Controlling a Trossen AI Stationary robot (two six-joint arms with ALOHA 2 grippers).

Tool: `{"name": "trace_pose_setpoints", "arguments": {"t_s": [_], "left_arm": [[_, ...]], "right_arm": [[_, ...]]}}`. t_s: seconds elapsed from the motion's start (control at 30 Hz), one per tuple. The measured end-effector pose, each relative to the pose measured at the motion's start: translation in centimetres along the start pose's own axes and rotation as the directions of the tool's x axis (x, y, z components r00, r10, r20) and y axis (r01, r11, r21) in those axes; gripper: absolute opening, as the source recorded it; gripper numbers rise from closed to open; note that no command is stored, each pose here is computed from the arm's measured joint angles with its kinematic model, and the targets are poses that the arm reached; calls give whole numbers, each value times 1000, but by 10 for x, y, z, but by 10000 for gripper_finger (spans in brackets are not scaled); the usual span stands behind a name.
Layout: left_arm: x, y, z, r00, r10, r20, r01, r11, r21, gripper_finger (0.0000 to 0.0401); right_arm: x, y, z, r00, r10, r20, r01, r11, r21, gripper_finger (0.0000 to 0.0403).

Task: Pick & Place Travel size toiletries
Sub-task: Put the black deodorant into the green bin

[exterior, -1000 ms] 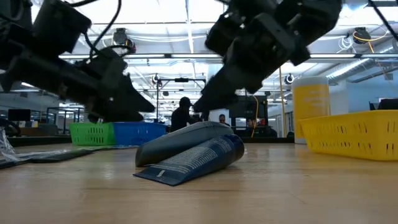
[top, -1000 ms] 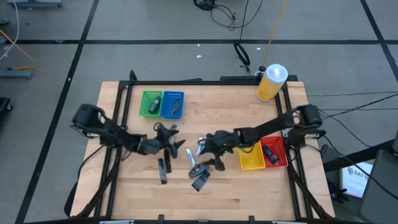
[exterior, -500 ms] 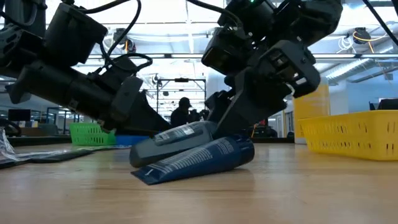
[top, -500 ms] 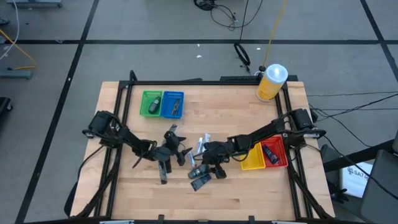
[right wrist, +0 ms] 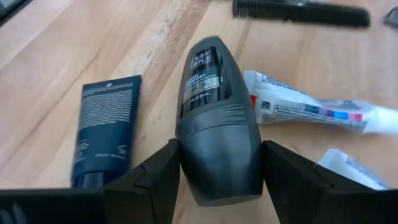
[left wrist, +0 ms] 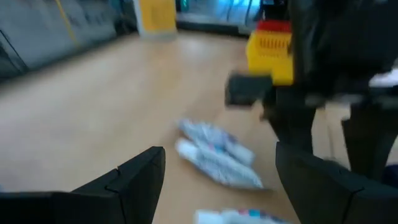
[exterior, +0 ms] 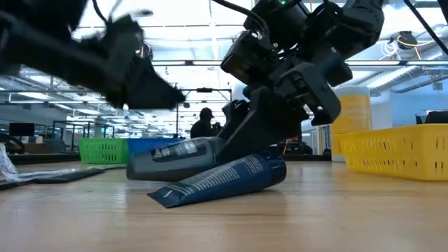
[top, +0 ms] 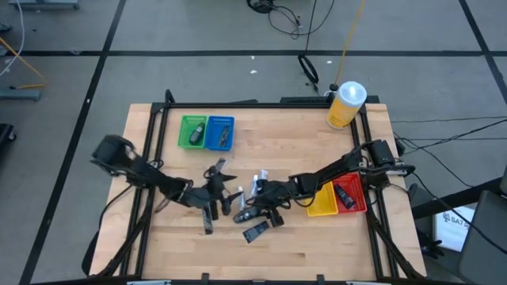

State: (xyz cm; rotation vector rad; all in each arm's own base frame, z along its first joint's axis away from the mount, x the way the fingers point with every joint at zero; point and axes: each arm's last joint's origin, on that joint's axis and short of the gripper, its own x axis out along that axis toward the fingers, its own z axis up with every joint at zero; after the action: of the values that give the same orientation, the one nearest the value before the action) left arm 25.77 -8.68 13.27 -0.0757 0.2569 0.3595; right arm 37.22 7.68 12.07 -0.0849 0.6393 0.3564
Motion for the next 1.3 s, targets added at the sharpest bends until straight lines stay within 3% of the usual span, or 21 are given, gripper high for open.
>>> {"name": "trace_pose_setpoints", "arguments": {"t_s": [0.07, 0.17, 0.27, 0.43, 0.77, 1.13, 1.3], "left_arm": [[-13, 1, 16, 999, 27, 24, -29, 993, 115, 301], [-30, 5, 37, 998, 15, 61, -33, 952, 304, 301], [-40, 8, 50, 996, -63, 62, 29, 896, 443, 301], [-40, 15, 51, 980, -201, -19, 175, 800, 574, 301], [-19, 34, 31, 983, -61, -176, 141, 860, 490, 301], [-5, 39, 15, 972, -6, -235, 115, 884, 454, 300], [0, 40, 14, 975, -4, -224, 102, 899, 426, 260]], "right_arm": [[-2, -6, 3, 999, -15, 28, 15, 1000, -1, 191], [-5, -22, 9, 993, -64, 100, 63, 998, 8, 191], [-10, -38, 15, 975, -145, 170, 139, 989, 45, 191], [-17, -59, 21, 933, -254, 254, 233, 966, 110, 189], [-22, -73, 23, 907, -305, 292, 276, 952, 134, 189], [-23, -74, 25, 899, -308, 312, 285, 951, 117, 189], [-23, -74, 25, 898, -311, 311, 289, 950, 118, 195]]}}
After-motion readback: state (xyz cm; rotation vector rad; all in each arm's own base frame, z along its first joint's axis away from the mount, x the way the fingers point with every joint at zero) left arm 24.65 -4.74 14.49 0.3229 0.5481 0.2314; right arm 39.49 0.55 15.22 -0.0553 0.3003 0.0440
